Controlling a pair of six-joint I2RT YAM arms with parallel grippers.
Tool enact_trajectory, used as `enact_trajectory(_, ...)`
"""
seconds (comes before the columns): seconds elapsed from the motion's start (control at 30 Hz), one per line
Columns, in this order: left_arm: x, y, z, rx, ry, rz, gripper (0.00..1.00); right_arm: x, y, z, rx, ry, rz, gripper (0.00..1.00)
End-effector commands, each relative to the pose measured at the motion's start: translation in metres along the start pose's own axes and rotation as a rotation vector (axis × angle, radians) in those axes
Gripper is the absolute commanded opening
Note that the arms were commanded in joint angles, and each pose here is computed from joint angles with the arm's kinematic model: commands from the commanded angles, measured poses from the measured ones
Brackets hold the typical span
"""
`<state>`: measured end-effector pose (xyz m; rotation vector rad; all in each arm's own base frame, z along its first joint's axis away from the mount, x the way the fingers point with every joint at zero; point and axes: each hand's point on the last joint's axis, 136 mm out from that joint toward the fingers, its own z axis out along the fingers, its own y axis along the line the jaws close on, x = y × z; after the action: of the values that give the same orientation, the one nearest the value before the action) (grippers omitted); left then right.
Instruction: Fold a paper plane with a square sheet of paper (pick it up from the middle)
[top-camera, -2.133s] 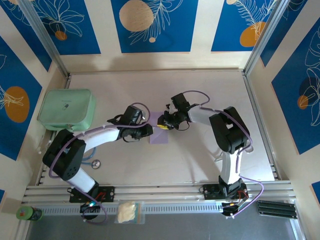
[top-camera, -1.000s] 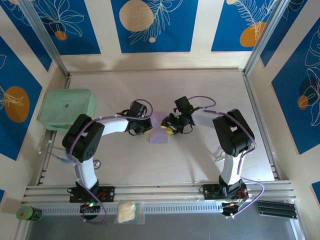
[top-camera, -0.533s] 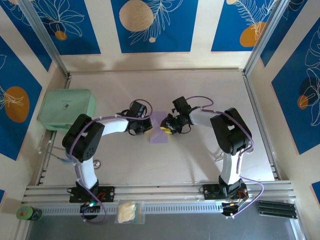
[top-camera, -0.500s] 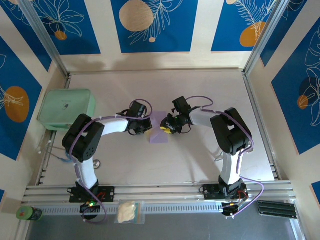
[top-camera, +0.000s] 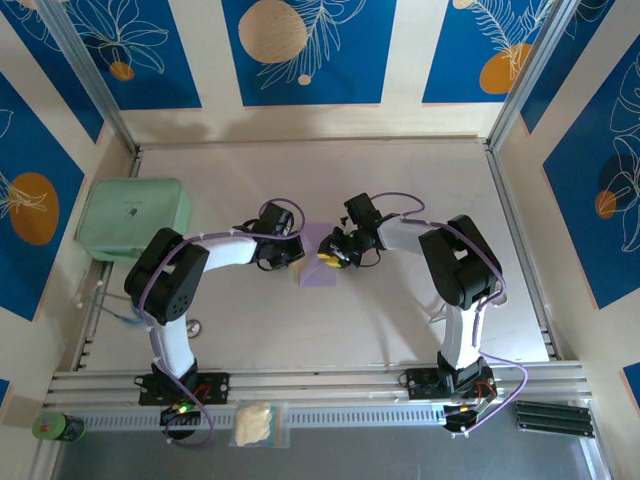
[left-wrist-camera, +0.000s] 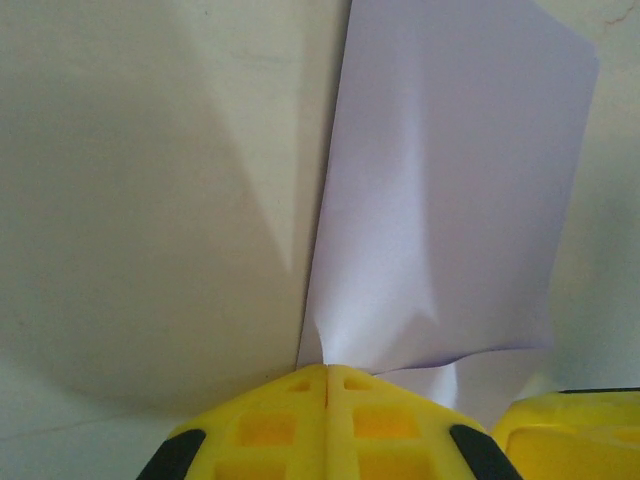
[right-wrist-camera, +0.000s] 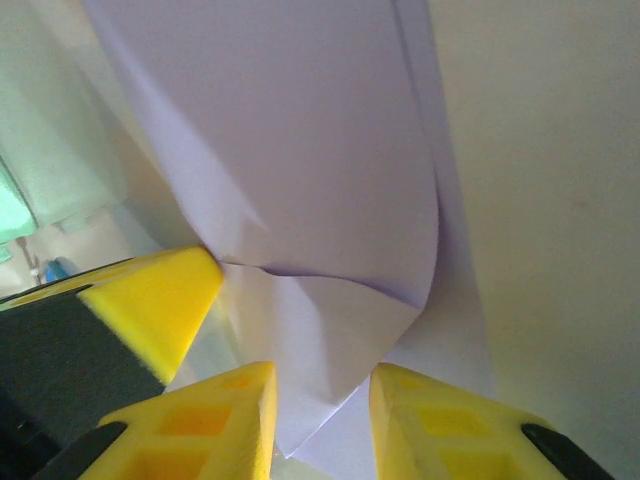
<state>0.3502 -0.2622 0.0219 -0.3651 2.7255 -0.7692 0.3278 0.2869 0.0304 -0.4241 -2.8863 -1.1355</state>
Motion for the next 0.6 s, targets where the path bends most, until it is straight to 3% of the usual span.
enact_trajectory(0.0,0.009,0.025,0.004,-0.077,0.018,-0.031,0.03,0.004,0.015,0.001,-0.066,0.026,-0.032,0.29)
enact_trajectory(0.4,0.006,0.021,0.000,-0.070,0.009,-0.031,0.03,0.009,0.015,0.011,-0.070,0.044,-0.068,0.17)
enact_trajectory(0.57,-0.006,0.012,-0.015,-0.061,0.000,-0.005,0.08,0.005,0.017,0.009,-0.067,0.018,-0.084,0.08)
